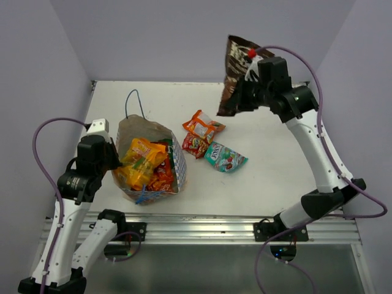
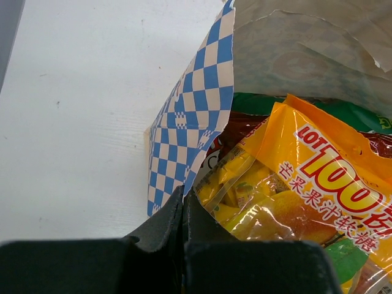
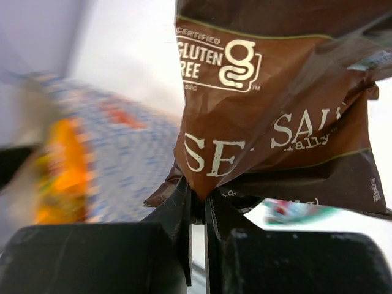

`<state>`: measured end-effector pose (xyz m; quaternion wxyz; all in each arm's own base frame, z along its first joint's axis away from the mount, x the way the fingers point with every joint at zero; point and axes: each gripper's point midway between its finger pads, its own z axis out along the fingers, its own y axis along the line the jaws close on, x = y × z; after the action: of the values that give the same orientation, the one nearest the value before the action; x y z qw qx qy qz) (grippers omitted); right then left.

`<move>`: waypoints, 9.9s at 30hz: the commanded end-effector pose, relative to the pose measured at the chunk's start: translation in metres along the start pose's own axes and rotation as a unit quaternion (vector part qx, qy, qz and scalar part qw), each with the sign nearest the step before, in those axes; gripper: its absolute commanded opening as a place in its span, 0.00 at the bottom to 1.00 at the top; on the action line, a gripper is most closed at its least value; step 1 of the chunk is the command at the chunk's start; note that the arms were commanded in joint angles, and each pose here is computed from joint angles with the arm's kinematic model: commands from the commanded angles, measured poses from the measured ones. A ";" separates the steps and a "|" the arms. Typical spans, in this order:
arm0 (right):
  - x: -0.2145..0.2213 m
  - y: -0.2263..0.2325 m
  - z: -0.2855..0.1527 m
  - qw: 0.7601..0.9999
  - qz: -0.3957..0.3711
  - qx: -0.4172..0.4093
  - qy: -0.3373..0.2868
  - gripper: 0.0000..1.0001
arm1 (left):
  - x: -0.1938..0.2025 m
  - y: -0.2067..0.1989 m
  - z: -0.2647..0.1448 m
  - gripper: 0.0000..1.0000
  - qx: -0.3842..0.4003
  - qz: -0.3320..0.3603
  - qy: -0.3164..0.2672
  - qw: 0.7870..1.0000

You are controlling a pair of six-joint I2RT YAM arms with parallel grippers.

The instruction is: Place the snacks into the paper bag

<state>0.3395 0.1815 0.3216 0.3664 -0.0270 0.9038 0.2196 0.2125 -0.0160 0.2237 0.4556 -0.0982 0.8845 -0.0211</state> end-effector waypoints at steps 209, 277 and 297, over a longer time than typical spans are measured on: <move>0.142 0.252 0.113 0.938 -0.297 -0.133 0.120 0.00 | -0.025 0.001 -0.007 0.00 -0.012 0.007 -0.025 1.000; 0.136 -0.072 0.266 0.946 -0.115 0.143 0.268 0.04 | -0.028 0.002 -0.005 0.00 -0.017 0.010 -0.029 0.999; 0.044 0.216 0.010 0.946 -0.265 -0.184 0.025 0.00 | -0.025 -0.005 0.001 0.00 0.001 0.012 -0.021 1.000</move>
<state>0.2961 0.3754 0.3868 0.4265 -0.2980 0.8115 0.2661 0.2139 -0.0083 0.2219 0.4357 -0.0973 0.8948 0.0076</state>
